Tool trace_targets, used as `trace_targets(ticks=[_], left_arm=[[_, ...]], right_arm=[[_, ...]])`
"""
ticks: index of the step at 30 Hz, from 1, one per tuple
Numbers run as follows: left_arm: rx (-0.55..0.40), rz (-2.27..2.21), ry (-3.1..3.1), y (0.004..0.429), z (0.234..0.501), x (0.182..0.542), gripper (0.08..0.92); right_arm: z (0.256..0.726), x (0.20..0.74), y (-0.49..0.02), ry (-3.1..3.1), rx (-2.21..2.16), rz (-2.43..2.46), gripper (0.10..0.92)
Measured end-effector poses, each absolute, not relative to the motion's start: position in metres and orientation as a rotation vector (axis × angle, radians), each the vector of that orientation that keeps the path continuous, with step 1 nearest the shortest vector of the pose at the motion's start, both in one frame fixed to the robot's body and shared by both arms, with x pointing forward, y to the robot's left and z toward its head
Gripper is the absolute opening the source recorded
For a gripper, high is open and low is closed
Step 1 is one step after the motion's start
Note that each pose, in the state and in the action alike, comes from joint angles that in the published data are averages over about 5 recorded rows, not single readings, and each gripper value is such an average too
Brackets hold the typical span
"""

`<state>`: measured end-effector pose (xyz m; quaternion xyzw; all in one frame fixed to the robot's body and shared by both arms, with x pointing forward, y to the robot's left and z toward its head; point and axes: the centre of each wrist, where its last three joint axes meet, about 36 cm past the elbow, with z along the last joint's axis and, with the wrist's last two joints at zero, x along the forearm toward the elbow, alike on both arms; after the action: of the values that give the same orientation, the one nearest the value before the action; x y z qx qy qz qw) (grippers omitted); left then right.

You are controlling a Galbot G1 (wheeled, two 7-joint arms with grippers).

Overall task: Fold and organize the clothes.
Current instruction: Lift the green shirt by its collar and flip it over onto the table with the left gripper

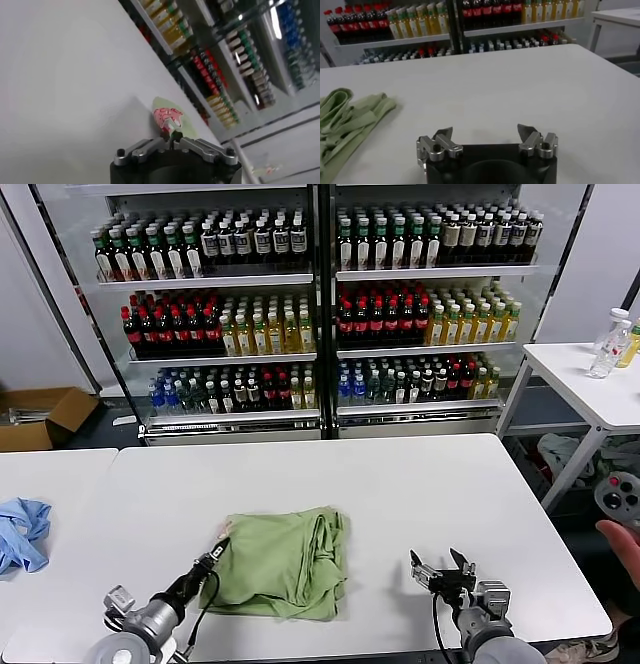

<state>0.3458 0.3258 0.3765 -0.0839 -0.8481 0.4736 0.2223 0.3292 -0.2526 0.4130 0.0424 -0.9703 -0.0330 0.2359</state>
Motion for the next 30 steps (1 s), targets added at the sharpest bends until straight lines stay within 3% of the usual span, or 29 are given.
trace_targets(ticks=[7,12,16,22,30], left_arm=[[-0.193,1.354,-2.443,0.369,0.412,0.346,0.088],[-0.136,1.235,-2.604,0.411,0.457,0.34,0.088],[-0.124,1.073,-2.721,0.421,0.494,0.337,0.088],[-0.158,0.829,-2.788,0.386,0.514,0.342,0.088],[-0.216,0.702,-2.698,0.296,0.482,0.374,0.088]], right_arm=[[0.417,0.329,-0.25,-2.671,0.134,-0.097,0.823],[0.42,0.327,-0.248,-2.676,0.143,-0.106,0.823],[0.422,0.324,-0.249,-2.682,0.147,-0.109,0.823],[0.429,0.319,-0.252,-2.694,0.145,-0.105,0.823],[0.441,0.31,-0.255,-2.715,0.125,-0.099,0.823]])
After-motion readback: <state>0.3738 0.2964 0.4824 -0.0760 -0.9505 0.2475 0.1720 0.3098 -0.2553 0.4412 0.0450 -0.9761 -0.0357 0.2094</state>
